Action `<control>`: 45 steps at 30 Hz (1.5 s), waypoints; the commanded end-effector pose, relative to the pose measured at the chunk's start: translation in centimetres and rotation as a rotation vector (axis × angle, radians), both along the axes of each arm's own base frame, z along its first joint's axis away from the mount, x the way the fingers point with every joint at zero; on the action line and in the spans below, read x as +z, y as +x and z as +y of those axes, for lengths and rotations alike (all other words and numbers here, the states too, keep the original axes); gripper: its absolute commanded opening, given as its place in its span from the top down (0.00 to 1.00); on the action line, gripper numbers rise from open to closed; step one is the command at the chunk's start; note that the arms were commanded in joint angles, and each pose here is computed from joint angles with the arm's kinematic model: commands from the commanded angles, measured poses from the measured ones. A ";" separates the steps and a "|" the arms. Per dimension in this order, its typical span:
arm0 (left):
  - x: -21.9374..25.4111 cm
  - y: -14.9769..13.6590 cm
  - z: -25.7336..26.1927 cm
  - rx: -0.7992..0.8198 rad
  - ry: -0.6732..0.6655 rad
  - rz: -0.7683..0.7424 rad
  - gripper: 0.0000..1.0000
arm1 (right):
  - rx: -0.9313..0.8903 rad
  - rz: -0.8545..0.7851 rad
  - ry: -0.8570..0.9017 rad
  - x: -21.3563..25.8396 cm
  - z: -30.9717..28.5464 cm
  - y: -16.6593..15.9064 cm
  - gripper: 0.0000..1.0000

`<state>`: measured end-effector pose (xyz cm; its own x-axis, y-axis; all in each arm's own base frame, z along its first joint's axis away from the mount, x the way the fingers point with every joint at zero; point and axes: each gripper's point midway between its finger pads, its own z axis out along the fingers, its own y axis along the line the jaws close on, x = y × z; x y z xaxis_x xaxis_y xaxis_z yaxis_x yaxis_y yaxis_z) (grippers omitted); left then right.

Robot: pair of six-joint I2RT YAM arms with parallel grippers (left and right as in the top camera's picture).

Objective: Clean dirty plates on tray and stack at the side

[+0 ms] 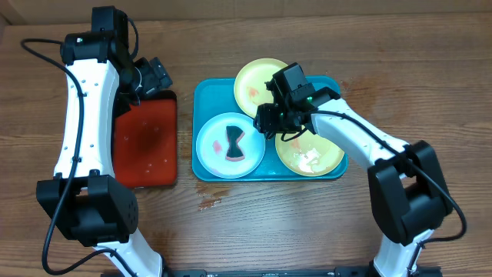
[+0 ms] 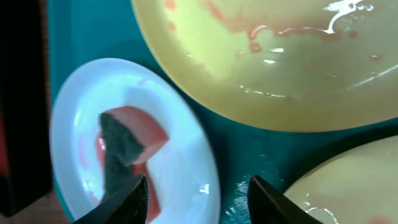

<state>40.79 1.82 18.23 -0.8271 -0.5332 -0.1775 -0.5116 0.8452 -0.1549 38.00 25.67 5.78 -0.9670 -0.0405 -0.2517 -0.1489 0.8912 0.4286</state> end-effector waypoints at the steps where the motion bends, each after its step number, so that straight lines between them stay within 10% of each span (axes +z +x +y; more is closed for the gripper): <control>1: 0.5 -0.2 -1.3 -0.109 -0.032 -0.016 0.00 | 0.016 -0.041 -0.035 0.5 -0.3 0.8 0.51; 12: 0.6 0.1 -3.2 -0.175 -0.041 -0.031 0.02 | 0.078 -0.003 -0.075 -1.8 0.7 -0.7 0.54; 24: -0.9 -1.3 -5.1 -0.235 -0.066 0.032 0.54 | 0.070 0.044 -0.128 -4.2 0.0 -1.1 0.60; 35: -6.4 -3.3 -12.2 -0.416 -0.178 0.088 0.39 | 0.069 0.051 -0.130 -4.6 -0.1 -1.1 0.90; 45: -11.5 -4.5 -17.2 -0.485 -0.205 0.058 0.47 | 0.069 0.051 -0.130 -4.6 -0.1 -1.1 0.96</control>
